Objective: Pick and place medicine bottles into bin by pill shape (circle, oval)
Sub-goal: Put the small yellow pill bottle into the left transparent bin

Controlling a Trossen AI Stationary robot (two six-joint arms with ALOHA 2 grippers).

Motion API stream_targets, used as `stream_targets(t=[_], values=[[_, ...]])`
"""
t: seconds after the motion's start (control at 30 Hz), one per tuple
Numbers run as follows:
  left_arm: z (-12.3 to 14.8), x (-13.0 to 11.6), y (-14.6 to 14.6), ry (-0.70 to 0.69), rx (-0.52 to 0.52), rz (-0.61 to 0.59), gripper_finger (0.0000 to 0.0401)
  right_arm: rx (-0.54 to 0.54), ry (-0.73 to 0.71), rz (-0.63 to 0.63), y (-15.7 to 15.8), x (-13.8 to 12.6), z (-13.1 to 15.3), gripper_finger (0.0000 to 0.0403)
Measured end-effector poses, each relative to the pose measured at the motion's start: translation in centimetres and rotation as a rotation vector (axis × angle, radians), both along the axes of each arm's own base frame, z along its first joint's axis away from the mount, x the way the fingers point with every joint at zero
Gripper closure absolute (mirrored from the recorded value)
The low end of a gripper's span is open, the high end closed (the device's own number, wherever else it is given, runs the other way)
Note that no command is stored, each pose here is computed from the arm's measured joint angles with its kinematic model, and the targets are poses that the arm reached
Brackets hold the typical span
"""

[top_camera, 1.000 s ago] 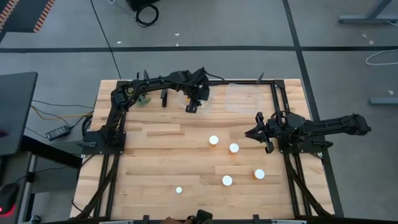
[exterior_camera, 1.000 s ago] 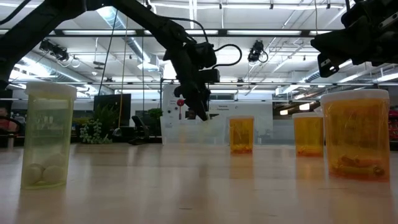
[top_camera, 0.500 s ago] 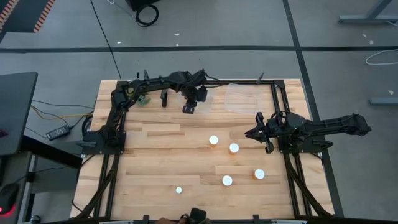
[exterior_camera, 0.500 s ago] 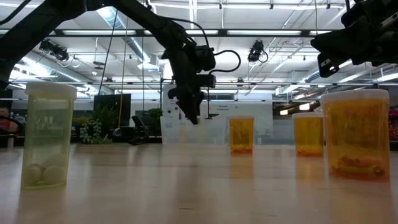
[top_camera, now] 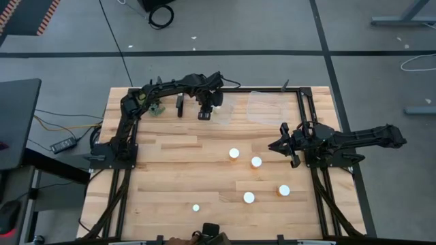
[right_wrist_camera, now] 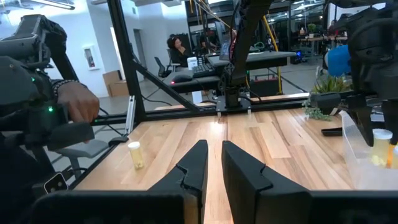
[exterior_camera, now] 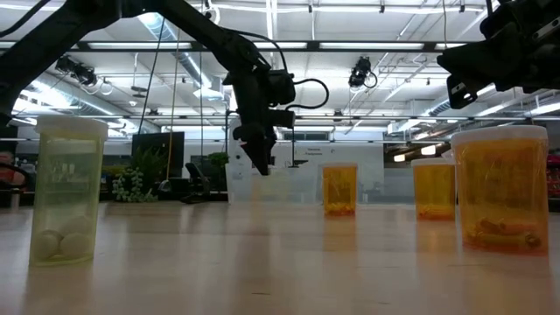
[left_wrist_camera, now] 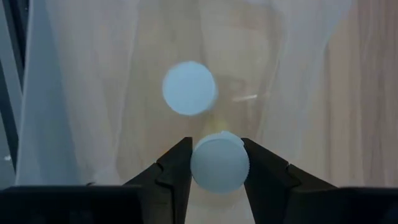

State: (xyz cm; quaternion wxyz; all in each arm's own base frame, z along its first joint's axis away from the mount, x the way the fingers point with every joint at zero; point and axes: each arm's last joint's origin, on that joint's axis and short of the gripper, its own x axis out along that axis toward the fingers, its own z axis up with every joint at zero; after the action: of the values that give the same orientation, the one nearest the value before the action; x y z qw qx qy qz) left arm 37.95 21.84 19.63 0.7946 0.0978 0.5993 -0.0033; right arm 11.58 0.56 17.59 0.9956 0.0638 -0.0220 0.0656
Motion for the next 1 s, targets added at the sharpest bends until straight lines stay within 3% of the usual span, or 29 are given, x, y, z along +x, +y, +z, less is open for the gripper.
stream_targets(t=[0.57,1.0], values=[[-0.04,-0.12,-0.08,0.008,-0.022,0.048,0.0261,0.000,0.000,0.000,0.00,0.00,0.00,0.0349],[0.02,-0.17,-0.06,0.024,-0.002,0.047,0.0200,0.000,0.000,0.000,0.00,0.00,0.01,0.0349]])
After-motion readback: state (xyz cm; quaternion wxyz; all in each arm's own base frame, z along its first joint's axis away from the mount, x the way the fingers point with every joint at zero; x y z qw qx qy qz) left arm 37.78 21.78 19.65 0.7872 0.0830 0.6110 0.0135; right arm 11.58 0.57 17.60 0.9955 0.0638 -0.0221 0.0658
